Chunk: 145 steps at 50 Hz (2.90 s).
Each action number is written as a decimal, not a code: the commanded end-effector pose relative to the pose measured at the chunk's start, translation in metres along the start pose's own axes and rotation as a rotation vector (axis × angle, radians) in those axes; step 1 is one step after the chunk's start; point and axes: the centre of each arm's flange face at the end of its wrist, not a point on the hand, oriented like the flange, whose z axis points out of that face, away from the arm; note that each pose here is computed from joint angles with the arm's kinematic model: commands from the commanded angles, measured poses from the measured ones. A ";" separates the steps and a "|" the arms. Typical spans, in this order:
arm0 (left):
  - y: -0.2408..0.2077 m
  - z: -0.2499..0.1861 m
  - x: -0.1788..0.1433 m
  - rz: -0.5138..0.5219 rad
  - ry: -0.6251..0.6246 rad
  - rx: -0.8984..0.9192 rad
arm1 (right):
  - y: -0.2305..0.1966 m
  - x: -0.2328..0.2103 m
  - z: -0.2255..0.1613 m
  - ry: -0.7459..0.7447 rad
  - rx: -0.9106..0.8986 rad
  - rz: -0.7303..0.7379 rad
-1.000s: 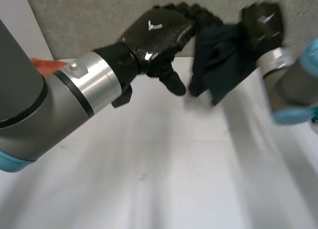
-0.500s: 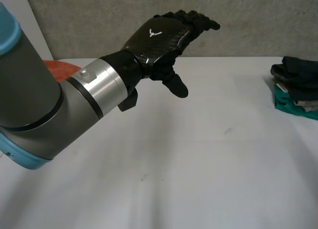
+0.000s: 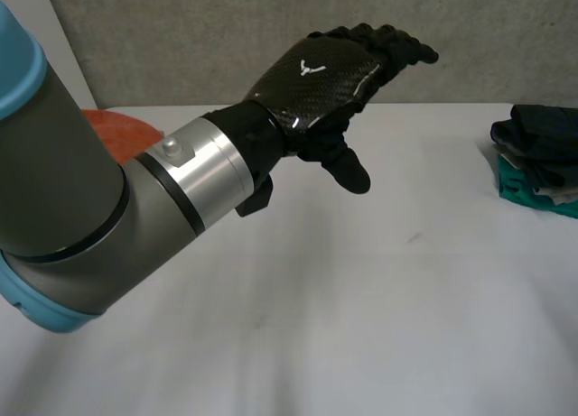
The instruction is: Fold the laundry.
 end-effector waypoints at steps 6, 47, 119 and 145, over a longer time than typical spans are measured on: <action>-0.021 -0.002 0.002 0.021 -0.007 0.058 | -0.082 0.086 -0.028 0.606 0.030 -0.498; 0.225 -0.094 -0.377 0.625 -0.785 -0.316 | 0.067 -0.310 -0.166 -0.593 0.105 -0.548; 0.135 -0.100 -0.094 0.002 -0.658 -0.487 | 0.039 -0.302 -0.211 -0.648 -0.202 -0.560; 0.198 -0.111 -0.133 0.155 -0.668 -0.678 | 0.074 -0.333 -0.214 -0.727 -0.216 -0.638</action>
